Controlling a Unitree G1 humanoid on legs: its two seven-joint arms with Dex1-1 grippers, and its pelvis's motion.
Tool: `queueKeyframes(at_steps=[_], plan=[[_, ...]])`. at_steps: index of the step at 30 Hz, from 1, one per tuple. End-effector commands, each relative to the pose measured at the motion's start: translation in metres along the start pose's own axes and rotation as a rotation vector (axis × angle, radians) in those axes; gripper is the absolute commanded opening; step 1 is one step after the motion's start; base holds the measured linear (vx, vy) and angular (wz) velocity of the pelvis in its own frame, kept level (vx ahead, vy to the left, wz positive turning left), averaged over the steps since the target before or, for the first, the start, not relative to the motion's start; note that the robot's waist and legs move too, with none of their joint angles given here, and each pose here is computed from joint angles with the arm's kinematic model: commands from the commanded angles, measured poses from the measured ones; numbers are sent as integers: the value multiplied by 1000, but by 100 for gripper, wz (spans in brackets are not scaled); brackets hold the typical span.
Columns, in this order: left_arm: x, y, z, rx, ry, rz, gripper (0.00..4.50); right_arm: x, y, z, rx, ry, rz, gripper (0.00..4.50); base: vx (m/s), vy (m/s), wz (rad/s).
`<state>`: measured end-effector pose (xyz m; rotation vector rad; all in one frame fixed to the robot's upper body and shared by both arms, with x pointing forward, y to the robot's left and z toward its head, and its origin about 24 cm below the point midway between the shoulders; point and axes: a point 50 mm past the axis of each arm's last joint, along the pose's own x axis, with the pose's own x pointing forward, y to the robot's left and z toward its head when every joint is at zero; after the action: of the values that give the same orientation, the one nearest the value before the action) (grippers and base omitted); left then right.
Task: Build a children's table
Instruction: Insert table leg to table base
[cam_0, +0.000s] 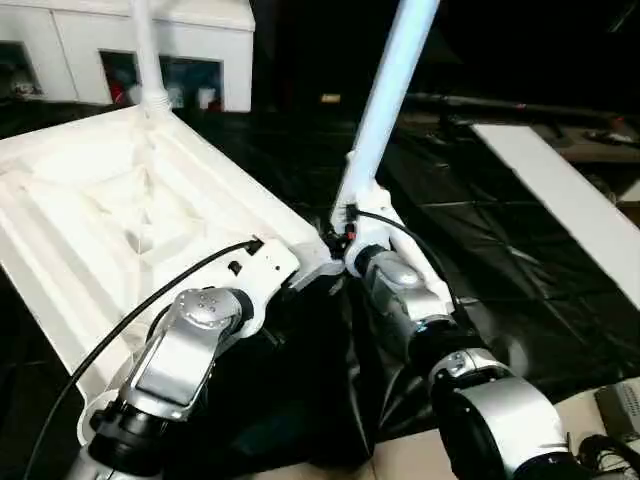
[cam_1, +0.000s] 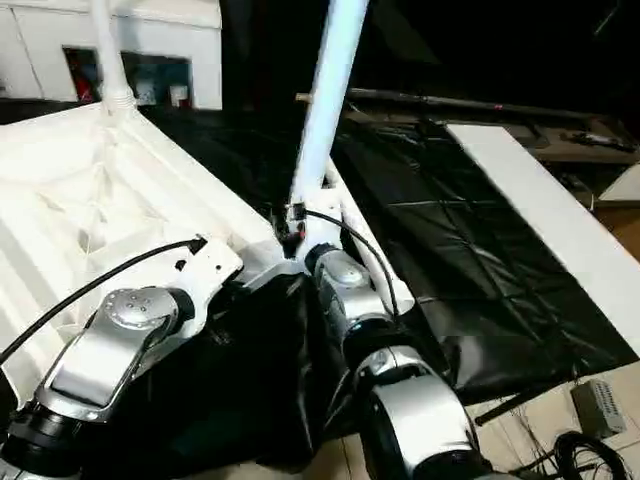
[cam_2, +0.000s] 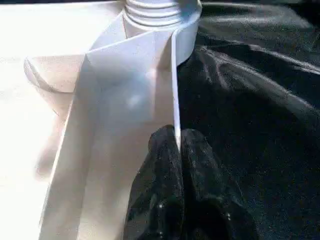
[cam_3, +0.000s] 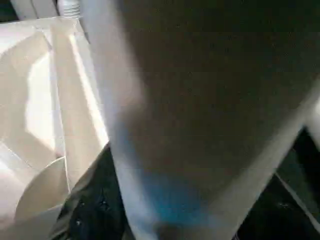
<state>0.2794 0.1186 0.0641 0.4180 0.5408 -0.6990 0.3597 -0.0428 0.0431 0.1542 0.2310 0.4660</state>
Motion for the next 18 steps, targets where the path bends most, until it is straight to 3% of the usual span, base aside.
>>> queueKeyframes(at_steps=[1,8,14,18], plan=[[10,-27,0,8,-10,-172,0,-9,12,-44,45,209,81,293,0,0,0],[5,-12,2,65,-27,-182,0,-10,5,-24,-19,135,246,341,0,0,0],[-8,9,0,151,-88,-261,0,-37,-18,-4,-153,79,522,410,0,0,0],[-20,16,-7,192,-127,-372,0,-61,-32,3,-238,95,666,410,0,0,0]])
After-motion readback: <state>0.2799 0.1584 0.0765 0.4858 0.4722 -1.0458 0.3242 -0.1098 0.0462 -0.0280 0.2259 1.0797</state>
